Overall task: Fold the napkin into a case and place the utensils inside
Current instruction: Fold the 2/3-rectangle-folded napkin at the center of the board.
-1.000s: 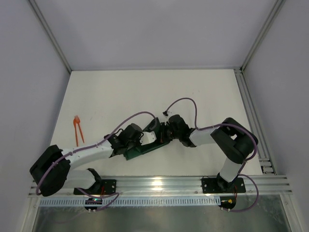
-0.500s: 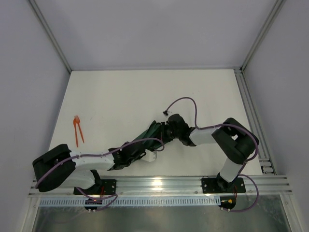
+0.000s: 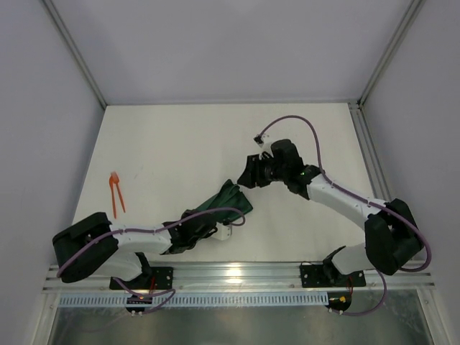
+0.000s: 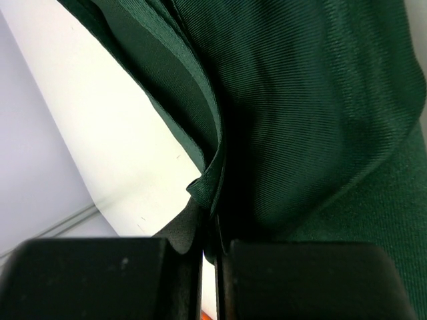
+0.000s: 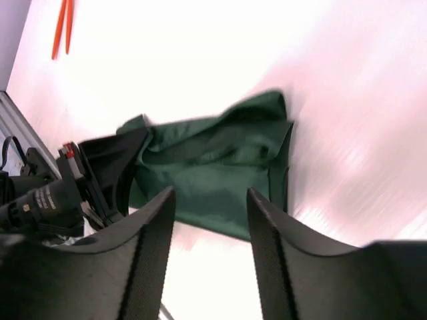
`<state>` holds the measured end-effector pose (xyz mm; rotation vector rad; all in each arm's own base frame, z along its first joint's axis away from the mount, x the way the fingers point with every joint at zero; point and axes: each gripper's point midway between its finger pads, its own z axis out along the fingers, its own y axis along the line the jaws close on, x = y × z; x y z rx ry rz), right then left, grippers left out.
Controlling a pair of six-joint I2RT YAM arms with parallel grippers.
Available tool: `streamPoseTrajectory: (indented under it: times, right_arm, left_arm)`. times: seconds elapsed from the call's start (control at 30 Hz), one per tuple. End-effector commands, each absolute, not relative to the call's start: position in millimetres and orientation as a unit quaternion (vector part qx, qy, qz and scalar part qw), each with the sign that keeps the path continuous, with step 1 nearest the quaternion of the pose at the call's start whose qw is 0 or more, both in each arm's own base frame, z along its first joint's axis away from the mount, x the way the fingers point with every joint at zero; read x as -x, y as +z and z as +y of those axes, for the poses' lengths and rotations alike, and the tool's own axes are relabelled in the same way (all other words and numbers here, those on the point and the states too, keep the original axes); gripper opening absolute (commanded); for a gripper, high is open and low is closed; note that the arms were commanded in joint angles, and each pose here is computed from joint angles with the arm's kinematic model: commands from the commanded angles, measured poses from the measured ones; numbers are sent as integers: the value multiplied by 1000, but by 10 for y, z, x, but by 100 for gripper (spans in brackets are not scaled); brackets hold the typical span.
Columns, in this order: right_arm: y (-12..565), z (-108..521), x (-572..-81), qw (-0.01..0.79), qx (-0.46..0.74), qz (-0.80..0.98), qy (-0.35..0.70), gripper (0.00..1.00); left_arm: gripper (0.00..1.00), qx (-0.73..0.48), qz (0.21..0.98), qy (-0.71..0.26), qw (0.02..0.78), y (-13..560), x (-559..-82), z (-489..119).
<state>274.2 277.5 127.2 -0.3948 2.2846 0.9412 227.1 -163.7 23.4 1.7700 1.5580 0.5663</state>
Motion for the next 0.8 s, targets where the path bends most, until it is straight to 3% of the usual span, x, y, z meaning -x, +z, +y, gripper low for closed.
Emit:
streamPoseTrajectory:
  times: [0.0, 0.03, 0.27, 0.53, 0.63, 0.77]
  right_arm:
    - [1428, 2687, -2935, 328, 225, 857, 328, 54]
    - [1588, 2761, -3098, 348, 239, 846, 325, 57]
    - [1101, 3067, -3768, 304, 292, 847, 324, 76]
    - [802, 3425, -3763, 231, 345, 806, 421, 77]
    - [768, 3455, -3541, 199, 361, 784, 464, 71]
    - [698, 3427, -3354, 166, 369, 774, 487, 46]
  left_arm:
    - [0, -675, 599, 228, 365, 262, -2303, -1671]
    - [0, -674, 598, 229, 367, 266, -2306, -1682]
    - [0, -686, 589, 241, 353, 190, -2261, -1684]
    - [0, -686, 591, 238, 352, 155, -2244, -1715]
    - [0, -686, 593, 236, 351, 138, -2235, -1714]
    - [0, -681, 596, 237, 353, 135, -2239, -1708]
